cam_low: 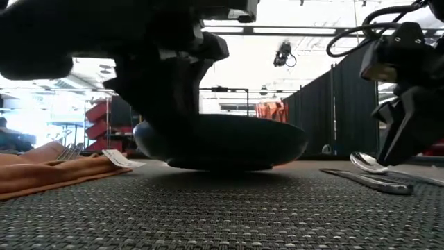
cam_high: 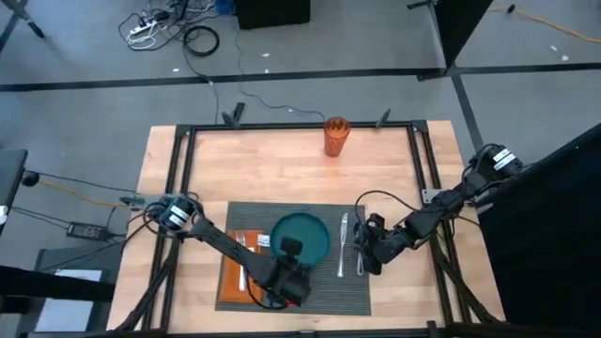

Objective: Set table place
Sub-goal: Put the blue plate on the center of the black table placemat, then move the orange glass cup to the top right of the black table placemat

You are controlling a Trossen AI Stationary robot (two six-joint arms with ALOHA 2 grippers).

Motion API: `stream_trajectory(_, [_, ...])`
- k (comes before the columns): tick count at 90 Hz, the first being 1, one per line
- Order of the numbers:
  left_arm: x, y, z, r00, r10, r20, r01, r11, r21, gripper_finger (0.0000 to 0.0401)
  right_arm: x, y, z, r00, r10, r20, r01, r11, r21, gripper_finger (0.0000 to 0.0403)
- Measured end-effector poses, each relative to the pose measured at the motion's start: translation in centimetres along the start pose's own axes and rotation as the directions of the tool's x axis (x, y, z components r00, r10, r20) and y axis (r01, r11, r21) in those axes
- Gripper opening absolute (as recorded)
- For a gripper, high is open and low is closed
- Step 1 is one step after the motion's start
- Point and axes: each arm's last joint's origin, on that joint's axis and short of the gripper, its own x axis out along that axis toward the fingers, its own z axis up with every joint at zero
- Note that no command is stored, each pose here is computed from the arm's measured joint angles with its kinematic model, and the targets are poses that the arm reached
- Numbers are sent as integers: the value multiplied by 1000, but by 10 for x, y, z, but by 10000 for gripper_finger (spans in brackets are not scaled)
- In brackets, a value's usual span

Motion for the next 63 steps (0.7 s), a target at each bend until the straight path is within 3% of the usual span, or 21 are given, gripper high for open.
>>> stream_trajectory(21, [-6,-1,6,997,-70,15,70,997,-13,132,0,0,1,999,-20,28,21,1000,-9,76])
stream_trajectory(35, [-18,3,10,995,-96,10,96,995,-21,186,0,0,3,999,-19,46,21,999,-28,98])
stream_trajectory(63, [-60,28,7,999,-23,26,25,998,-58,209,-26,-13,34,981,26,191,-24,1000,-11,178])
